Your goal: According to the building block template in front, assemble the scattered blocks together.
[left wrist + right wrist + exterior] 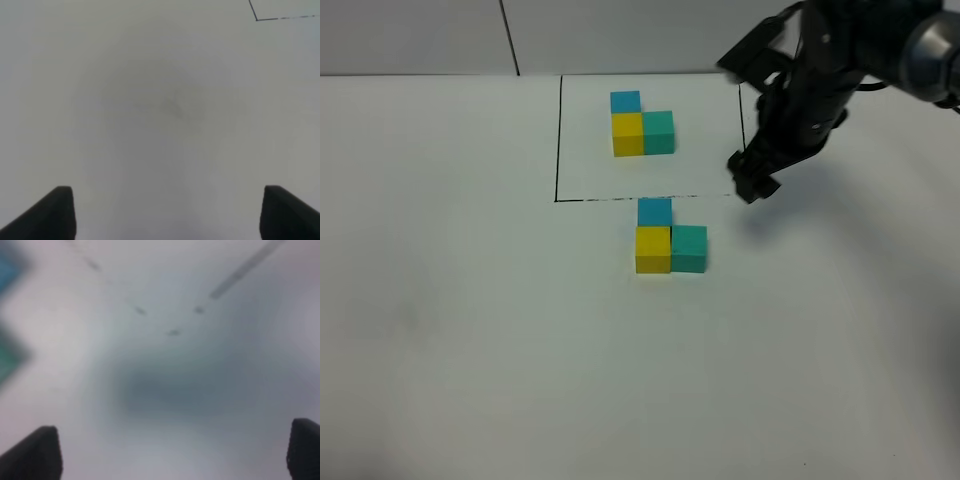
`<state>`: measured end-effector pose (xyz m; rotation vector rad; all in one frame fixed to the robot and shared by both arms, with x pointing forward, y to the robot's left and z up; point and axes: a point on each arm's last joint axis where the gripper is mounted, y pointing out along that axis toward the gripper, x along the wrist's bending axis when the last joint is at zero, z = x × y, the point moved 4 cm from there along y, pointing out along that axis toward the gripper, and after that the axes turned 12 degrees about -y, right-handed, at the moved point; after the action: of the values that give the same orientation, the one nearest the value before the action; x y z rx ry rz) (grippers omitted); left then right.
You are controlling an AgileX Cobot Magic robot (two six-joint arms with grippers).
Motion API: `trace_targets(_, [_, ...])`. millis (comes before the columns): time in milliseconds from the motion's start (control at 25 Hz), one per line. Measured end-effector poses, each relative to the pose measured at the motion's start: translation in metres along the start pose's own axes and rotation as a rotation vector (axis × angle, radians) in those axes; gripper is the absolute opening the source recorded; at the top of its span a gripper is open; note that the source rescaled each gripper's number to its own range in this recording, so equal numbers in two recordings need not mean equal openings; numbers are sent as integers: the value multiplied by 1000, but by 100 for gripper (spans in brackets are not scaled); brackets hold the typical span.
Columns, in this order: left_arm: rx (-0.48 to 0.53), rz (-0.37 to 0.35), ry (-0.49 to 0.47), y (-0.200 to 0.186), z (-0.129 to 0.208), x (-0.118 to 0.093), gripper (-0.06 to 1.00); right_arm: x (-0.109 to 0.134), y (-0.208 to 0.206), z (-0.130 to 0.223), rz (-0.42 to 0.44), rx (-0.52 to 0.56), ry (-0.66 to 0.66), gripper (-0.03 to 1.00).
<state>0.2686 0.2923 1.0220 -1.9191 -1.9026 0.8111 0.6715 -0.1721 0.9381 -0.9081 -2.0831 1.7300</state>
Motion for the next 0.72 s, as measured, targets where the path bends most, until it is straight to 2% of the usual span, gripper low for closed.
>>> trace_targets(160, [0,0,0,0,0,0,99,-39,-10,48,6,16,282,82])
trace_targets(360, [0,0,0,0,0,0,99,-47,-52,93,53,-55,442,82])
trace_targets(520, [0,0,0,0,0,0,99,-30,-87,128,95,-80,503,82])
trace_targets(720, [0,0,0,0,0,0,99,11,-119,159,117,-105,531,82])
